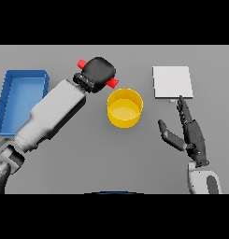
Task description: Pick up the red beaker and tilt it to pour out 1 green nut into yellow bowl. Pick up the yellow bowl and place it on the metallic measuring scale.
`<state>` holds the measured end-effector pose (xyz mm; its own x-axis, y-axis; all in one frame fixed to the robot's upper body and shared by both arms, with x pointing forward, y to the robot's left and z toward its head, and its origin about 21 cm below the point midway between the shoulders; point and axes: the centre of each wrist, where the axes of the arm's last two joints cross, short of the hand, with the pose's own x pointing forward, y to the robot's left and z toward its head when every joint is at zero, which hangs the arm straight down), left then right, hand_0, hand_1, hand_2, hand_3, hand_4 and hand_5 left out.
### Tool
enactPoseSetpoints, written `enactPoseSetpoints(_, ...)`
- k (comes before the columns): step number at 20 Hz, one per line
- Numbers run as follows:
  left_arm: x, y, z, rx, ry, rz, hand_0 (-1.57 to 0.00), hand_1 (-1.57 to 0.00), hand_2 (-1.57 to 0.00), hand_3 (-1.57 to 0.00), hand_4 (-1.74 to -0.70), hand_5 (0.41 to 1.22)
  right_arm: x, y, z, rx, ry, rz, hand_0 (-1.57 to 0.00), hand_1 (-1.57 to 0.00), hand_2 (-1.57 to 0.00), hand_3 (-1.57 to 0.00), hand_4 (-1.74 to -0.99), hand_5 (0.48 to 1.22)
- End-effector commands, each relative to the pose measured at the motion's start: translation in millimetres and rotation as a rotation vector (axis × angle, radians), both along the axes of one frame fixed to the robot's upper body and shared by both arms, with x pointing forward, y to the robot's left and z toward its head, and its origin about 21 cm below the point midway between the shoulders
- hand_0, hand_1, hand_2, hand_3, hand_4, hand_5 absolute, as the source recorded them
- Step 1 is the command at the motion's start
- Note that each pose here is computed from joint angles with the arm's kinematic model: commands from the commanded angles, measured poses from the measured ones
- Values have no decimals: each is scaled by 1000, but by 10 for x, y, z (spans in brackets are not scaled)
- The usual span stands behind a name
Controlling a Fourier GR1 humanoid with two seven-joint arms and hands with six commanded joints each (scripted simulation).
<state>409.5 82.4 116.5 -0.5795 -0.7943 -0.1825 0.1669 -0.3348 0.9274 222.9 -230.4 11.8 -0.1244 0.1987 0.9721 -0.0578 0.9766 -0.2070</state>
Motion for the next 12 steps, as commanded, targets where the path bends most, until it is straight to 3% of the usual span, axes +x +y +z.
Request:
enactPoseSetpoints(1,8,-69,5,41,-10,-29,-1571,-1571,-1571,-1295,-1719,1217,21,-14,14,5,-2,-2,1,1,1,1,-1206,639)
enactPoseSetpoints(5,14,-187,-7,184,-29,-138,-1571,-1571,-1571,-1458,-1727,1219,10,-7,-18,-18,-21,-20,1,1,1,1,-1221,610)
enactPoseSetpoints(12,40,-334,87,453,-148,-285,-1571,-1571,-1571,-1547,-1737,1221,50,7,-22,-40,-24,-38,1,1,1,1,-1160,569)
